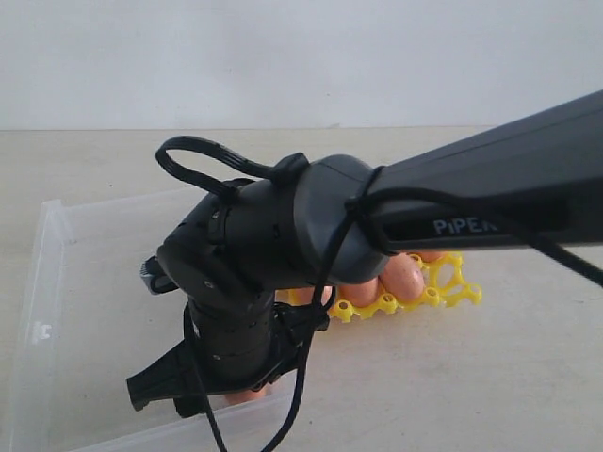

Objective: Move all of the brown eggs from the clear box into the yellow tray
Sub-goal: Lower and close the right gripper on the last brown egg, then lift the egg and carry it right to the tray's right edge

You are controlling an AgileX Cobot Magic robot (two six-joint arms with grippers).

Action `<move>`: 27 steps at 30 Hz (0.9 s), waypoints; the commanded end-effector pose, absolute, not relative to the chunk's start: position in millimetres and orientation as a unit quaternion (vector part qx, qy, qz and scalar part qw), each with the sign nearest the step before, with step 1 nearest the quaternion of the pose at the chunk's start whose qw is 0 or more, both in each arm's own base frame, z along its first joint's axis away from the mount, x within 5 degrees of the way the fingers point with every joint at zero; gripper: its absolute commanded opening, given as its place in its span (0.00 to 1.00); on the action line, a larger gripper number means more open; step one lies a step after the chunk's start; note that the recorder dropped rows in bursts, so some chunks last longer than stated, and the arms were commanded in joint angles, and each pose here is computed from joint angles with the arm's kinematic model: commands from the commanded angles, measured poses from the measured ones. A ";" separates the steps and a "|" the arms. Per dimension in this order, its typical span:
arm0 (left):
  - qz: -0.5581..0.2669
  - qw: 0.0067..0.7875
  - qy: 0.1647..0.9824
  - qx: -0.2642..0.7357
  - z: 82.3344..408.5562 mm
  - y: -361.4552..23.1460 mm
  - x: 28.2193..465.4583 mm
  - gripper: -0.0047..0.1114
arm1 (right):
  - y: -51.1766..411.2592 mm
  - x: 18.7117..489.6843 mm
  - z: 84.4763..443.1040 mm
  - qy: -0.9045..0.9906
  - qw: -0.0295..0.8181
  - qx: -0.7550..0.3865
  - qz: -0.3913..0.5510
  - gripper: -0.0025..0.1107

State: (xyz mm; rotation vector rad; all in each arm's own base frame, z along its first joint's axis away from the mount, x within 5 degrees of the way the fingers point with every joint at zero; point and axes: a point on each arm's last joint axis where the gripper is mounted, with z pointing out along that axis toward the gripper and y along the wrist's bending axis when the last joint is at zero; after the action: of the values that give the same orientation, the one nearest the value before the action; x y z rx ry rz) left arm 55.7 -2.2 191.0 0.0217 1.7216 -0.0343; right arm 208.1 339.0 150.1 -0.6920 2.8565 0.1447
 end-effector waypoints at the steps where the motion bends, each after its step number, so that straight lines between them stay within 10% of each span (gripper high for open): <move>1: -0.018 0.654 0.756 0.010 192.2 -2.6 55.5 0.00 | 340.0 208.7 151.4 0.961 0.108 -0.252 0.047 0.58; 9: -0.018 0.654 0.756 0.010 192.2 -2.6 55.5 0.00 | 344.9 211.0 151.7 0.943 0.130 -0.299 0.063 0.02; 27: -0.018 0.654 0.756 0.010 192.2 -2.6 55.5 0.00 | 317.9 206.9 227.7 0.870 0.314 -0.350 0.151 0.02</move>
State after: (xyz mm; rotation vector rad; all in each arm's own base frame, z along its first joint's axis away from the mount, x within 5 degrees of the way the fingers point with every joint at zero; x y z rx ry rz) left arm 55.7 -2.2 191.0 0.0217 1.7216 -0.0343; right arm 203.6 332.6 215.6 -0.9287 2.3519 0.3836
